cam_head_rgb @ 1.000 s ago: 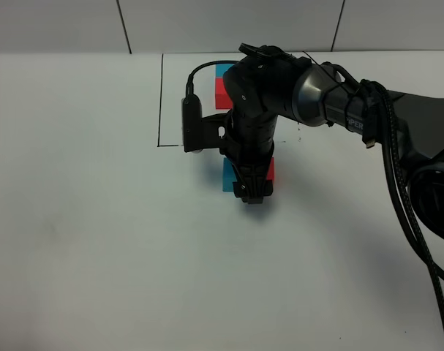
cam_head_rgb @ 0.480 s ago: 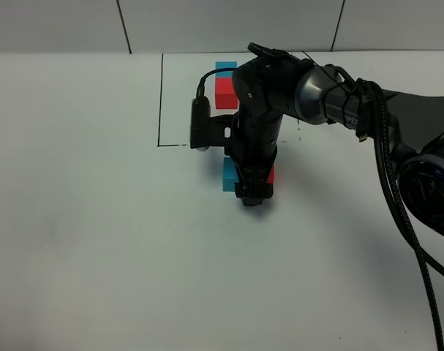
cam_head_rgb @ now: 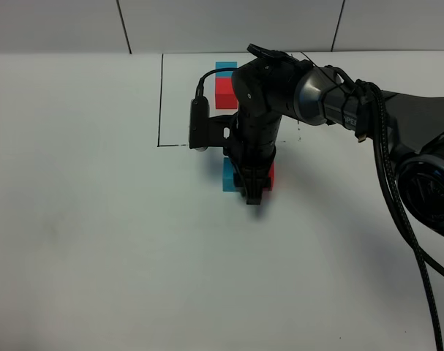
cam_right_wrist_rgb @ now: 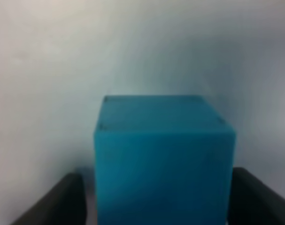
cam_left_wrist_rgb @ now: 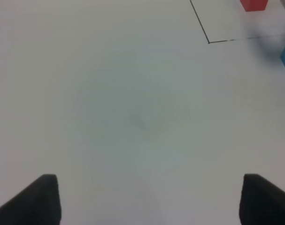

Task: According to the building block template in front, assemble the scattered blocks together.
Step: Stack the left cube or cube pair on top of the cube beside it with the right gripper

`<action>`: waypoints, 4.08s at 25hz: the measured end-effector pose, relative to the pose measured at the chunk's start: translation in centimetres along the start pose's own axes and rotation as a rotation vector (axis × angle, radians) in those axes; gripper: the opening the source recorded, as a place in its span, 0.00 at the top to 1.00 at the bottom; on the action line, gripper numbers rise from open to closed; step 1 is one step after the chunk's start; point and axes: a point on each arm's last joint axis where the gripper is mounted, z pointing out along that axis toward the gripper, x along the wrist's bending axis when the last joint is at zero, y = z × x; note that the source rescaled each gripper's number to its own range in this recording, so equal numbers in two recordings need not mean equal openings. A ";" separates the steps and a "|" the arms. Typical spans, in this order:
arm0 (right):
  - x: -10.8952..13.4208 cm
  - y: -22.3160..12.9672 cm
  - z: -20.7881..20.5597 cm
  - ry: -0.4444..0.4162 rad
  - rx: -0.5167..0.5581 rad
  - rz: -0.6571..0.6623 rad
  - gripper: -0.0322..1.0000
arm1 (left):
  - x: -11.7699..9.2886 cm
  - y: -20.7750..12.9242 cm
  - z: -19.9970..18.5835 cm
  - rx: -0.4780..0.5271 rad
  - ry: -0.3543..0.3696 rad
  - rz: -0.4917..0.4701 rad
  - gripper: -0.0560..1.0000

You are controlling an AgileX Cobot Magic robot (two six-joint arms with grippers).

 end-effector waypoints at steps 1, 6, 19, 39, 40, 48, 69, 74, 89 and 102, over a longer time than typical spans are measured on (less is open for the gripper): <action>0.0 0.0 0.0 -0.001 -0.001 0.000 0.92 | 0.0 0.0 0.0 0.000 0.000 0.000 0.30; -0.2 0.1 0.0 -0.019 -0.007 0.047 0.96 | 0.0 0.0 0.0 0.000 0.000 0.000 0.30; 0.2 0.0 -3.6 0.032 0.054 1.135 0.96 | 0.0 0.0 0.0 0.000 0.000 0.000 0.30; 1.2 2.1 -1.3 0.001 0.023 1.485 0.96 | 0.0 0.0 0.0 0.000 0.000 0.000 0.30; 1.2 2.0 -1.1 -0.006 0.028 1.487 0.96 | 0.0 0.0 0.0 0.000 0.000 0.000 0.30; 0.9 1.9 -1.0 -0.042 0.018 1.477 0.96 | 0.0 0.0 0.0 0.000 0.000 0.000 0.30; 1.0 1.8 -0.1 -0.038 0.035 1.476 0.96 | 0.0 0.0 0.0 0.000 0.000 -0.004 0.30; 1.0 1.9 -0.1 -0.039 0.029 1.463 0.86 | 0.0 0.0 0.0 0.000 0.000 -0.004 0.30; 0.5 2.1 -2.2 -0.057 -0.041 1.379 0.00 | 0.0 0.0 0.0 0.000 0.000 -0.002 0.30; -4.6 -7.8 -9.6 -0.043 -0.041 1.309 0.00 | 0.0 0.0 0.0 0.000 0.000 -0.004 0.30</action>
